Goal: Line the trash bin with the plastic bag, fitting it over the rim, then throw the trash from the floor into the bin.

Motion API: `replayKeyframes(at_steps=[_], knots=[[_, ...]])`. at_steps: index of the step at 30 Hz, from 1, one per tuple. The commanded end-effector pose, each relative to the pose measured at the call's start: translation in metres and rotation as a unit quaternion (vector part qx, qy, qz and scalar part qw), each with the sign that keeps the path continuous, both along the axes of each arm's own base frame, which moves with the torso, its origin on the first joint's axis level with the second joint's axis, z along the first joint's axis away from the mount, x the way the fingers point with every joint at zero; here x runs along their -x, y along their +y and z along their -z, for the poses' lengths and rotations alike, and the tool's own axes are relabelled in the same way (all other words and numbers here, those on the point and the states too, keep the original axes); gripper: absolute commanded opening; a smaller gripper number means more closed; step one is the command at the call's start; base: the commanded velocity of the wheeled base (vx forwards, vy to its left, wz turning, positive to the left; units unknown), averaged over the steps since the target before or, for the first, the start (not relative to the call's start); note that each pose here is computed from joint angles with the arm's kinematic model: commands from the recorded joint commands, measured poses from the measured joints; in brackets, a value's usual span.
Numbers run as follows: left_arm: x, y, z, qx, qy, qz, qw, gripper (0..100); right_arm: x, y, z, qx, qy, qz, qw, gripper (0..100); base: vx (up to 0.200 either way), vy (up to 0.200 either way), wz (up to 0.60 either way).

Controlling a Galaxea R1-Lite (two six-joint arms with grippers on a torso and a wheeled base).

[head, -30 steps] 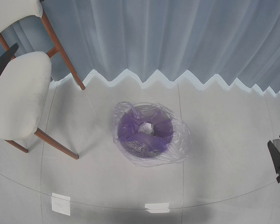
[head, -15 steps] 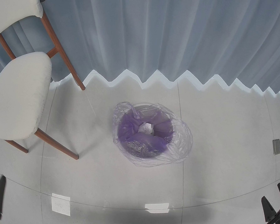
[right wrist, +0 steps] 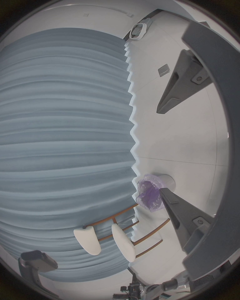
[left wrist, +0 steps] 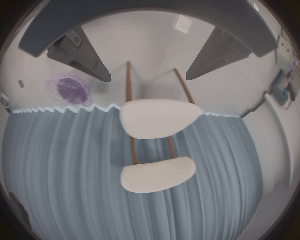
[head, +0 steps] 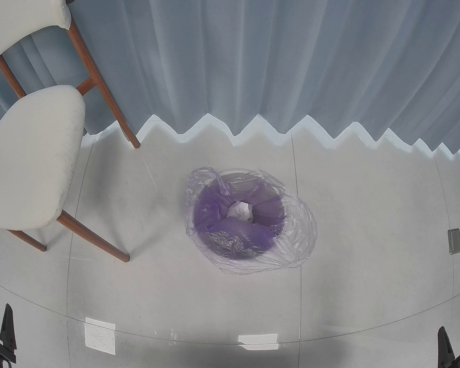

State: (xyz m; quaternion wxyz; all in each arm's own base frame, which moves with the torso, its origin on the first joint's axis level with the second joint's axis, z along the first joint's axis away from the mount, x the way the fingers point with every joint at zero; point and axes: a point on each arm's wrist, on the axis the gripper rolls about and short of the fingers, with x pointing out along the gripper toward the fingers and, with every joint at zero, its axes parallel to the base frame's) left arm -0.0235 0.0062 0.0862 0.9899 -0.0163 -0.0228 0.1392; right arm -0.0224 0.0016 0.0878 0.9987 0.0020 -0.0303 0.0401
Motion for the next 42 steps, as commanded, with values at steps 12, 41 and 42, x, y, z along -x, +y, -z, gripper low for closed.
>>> replayKeyframes(at_steps=[12, 41, 42], knots=[[-0.0005, -0.0043, 0.0052, 0.002, -0.007, 0.09, 0.9959, 100, 0.0004, -0.0006, 0.0118, 0.013, 0.03, 0.021, 0.9992, 100, 0.0, 0.0, 0.0], [-0.0007, -0.0066, 0.0106, -0.02, 0.023, 0.141, 0.9895, 100, 0.0004, -0.0005, 0.0123, 0.006, 0.03, 0.02, 0.9993, 100, 0.0, 0.0, 0.0], [-0.0007, -0.0066, 0.0106, -0.02, 0.023, 0.141, 0.9895, 100, 0.0004, -0.0005, 0.0123, 0.006, 0.03, 0.02, 0.9993, 100, 0.0, 0.0, 0.0]])
